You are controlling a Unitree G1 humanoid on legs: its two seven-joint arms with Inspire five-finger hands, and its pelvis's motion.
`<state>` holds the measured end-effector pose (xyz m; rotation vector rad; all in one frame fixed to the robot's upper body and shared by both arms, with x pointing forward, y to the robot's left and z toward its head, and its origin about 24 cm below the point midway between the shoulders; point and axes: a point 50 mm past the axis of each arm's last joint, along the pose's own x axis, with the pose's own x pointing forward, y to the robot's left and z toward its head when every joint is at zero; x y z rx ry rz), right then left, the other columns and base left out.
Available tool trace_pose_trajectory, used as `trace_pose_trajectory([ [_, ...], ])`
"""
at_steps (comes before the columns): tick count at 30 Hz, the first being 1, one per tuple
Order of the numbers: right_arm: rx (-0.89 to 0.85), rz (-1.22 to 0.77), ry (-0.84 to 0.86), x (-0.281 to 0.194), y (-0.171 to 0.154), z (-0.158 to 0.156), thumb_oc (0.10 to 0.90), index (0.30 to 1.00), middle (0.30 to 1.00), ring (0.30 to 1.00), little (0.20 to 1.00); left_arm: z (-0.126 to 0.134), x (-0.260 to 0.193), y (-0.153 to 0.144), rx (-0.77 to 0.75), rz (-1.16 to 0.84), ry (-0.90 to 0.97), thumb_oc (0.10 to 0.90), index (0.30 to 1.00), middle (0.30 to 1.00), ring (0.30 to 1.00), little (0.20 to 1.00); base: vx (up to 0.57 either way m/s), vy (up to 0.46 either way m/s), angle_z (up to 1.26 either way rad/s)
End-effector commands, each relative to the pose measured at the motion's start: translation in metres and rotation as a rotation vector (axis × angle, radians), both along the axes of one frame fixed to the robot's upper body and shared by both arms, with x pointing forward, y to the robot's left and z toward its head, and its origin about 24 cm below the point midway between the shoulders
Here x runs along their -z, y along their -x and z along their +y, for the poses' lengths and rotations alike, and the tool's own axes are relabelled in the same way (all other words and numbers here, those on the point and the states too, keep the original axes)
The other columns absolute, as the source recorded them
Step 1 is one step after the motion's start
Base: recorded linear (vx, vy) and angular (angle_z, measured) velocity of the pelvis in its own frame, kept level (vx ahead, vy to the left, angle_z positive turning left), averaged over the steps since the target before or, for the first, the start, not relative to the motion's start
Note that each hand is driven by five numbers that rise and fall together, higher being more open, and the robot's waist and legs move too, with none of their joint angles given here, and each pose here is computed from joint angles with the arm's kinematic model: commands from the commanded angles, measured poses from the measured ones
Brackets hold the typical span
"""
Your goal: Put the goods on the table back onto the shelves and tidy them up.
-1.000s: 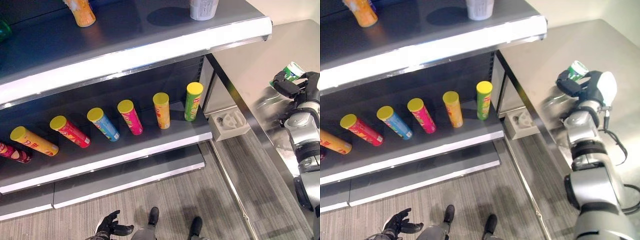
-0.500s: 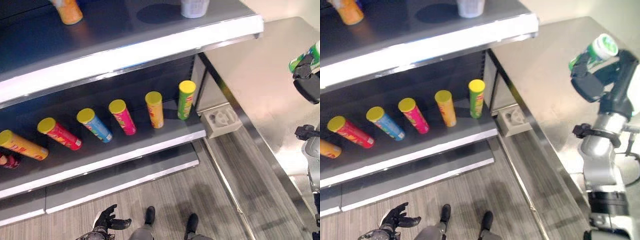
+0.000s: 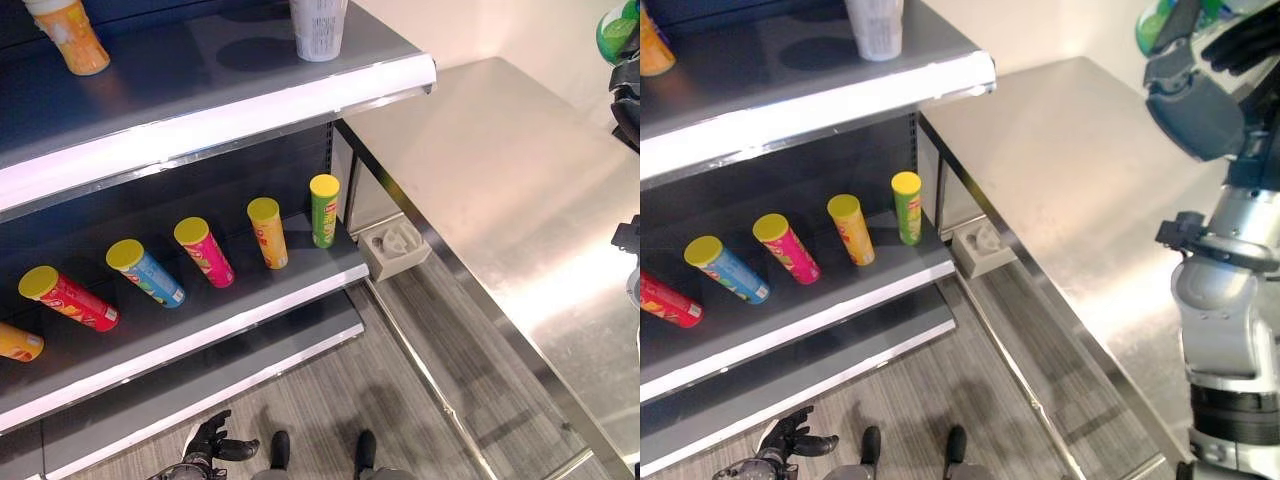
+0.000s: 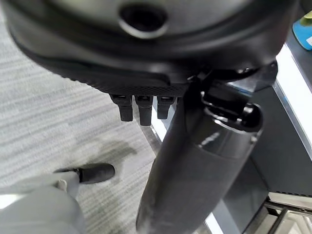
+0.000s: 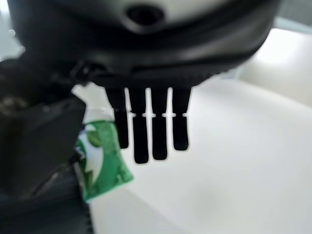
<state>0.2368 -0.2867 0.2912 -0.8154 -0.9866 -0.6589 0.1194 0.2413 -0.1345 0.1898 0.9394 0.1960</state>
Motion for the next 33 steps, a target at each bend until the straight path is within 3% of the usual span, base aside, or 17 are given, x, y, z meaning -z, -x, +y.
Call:
trace_pose_trajectory([
  [1,-0.183,-0.232,0.103,-0.047,0.026,0.026,0.4,0.3,0.3,0.3,0.3,0.026,-0.004,0.009,0.024,0.022,-0.075,0.8,0.9,0.9,0.9,0.9,-0.04,-0.072,-0.01],
  [16,-0.764,-0.14,0.136,-0.071,0.012,0.087,0.4,0.3,0.3,0.3,0.3,0.026,0.002,0.015,0.015,0.068,-0.056,0.8,0.9,0.9,0.9,0.9,-0.06,-0.021,0.18],
  [21,-0.971,0.001,0.181,-0.071,-0.01,0.135,0.4,0.3,0.3,0.3,0.3,0.032,0.004,0.023,0.002,0.107,-0.083,0.8,0.9,0.9,0.9,0.9,0.0,0.135,0.24],
  [33,-0.87,0.129,0.162,-0.074,-0.059,0.162,0.4,0.3,0.3,0.3,0.3,0.031,0.006,0.026,-0.009,0.116,-0.089,0.8,0.9,0.9,0.9,0.9,0.02,0.062,0.14],
])
